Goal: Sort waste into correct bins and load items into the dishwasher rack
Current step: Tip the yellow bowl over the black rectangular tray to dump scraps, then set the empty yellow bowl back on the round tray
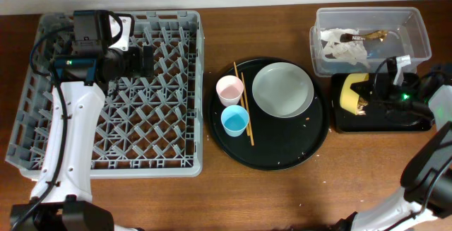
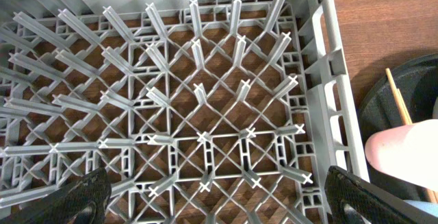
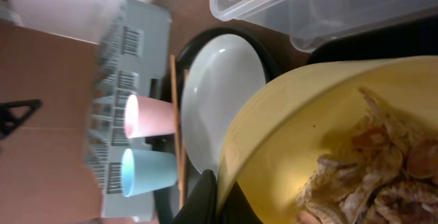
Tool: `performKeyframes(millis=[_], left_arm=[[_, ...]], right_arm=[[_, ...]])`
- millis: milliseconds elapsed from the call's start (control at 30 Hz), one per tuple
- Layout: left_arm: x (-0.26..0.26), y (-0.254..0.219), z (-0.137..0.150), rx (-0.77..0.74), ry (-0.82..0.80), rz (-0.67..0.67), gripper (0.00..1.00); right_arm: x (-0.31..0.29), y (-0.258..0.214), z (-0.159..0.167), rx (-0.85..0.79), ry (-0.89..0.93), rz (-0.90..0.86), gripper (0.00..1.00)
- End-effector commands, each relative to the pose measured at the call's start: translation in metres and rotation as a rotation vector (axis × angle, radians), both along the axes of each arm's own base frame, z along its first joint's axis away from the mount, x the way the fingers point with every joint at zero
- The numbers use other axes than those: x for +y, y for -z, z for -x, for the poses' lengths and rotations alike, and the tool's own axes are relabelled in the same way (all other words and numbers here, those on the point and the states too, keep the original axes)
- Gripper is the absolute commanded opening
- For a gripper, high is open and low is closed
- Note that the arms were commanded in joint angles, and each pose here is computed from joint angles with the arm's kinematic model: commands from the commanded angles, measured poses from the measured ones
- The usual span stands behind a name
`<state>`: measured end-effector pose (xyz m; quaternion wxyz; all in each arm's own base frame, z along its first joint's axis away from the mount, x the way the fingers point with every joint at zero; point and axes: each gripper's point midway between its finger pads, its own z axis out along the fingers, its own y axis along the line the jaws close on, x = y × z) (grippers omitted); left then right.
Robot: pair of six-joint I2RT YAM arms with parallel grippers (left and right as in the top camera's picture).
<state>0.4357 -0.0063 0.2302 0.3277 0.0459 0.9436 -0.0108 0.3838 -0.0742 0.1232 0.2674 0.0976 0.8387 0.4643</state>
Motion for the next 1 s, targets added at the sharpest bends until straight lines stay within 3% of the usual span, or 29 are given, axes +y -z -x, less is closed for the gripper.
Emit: performKeyframes(millis=[0, 100, 333, 800, 900, 967], left_arm=[[0.001, -0.005, -0.003, -0.013, -0.007, 0.004, 1.00], [0.001, -0.005, -0.003, -0.013, -0.007, 0.004, 1.00], [0.001, -0.005, -0.003, -0.013, -0.007, 0.004, 1.00], [0.001, -0.005, -0.003, -0.013, -0.007, 0.004, 1.00], [0.001, -0.005, -0.003, -0.013, -0.007, 0.004, 1.00], [0.001, -0.005, -0.003, -0.013, -0.007, 0.004, 1.00]], right_arm=[[-0.001, -0.026, -0.003, -0.151, 0.012, -0.265, 0.04], [-0.023, -0.045, 0.001, -0.148, 0.093, -0.419, 0.04], [-0.086, -0.045, 0.022, -0.145, 0.268, -0.440, 0.04], [-0.045, -0.057, 0.005, -0.079, 0.170, -0.481, 0.04], [0.010, -0.110, 0.007, -0.187, 0.021, -0.355, 0.04], [0.063, -0.124, 0.015, -0.145, -0.059, -0.115, 0.04]])
